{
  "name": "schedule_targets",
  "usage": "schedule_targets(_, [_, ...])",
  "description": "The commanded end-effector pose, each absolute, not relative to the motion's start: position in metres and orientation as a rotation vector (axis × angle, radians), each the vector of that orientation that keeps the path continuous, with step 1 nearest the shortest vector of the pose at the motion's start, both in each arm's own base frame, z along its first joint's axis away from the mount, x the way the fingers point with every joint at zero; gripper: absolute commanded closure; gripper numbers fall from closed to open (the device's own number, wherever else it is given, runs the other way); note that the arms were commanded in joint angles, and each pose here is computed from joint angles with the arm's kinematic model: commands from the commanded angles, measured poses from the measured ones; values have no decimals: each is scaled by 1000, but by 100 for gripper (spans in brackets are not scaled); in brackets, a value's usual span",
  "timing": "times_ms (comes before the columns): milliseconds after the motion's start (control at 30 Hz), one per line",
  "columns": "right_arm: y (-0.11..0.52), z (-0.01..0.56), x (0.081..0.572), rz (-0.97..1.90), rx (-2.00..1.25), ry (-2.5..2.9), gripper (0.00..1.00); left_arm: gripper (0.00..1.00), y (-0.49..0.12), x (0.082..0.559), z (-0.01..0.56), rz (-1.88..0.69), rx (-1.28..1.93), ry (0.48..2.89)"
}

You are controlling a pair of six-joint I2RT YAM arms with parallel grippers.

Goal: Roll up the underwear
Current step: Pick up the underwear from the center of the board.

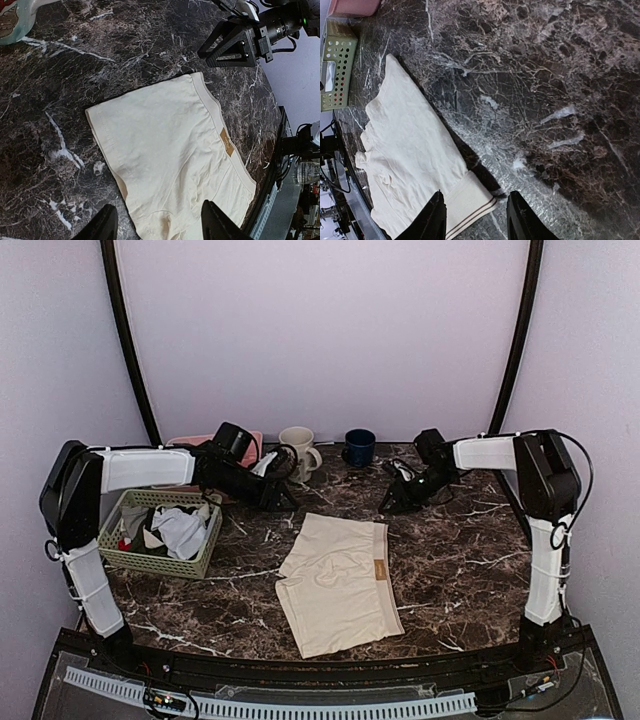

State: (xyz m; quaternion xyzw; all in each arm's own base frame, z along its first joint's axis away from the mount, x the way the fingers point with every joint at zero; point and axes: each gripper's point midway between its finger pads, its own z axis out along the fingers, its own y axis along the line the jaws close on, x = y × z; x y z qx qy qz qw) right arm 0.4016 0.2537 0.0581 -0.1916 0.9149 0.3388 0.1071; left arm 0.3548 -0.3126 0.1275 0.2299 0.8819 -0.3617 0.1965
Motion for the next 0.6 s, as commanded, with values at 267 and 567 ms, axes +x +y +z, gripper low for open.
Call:
schedule_targets(267, [264, 19, 375, 1203, -694, 2740, 63, 41, -324, 385, 126, -1040, 616, 2451])
schedule_targets(567, [263, 3, 363, 1258, -664, 2766, 74, 47, -326, 419, 92, -892, 647, 2490])
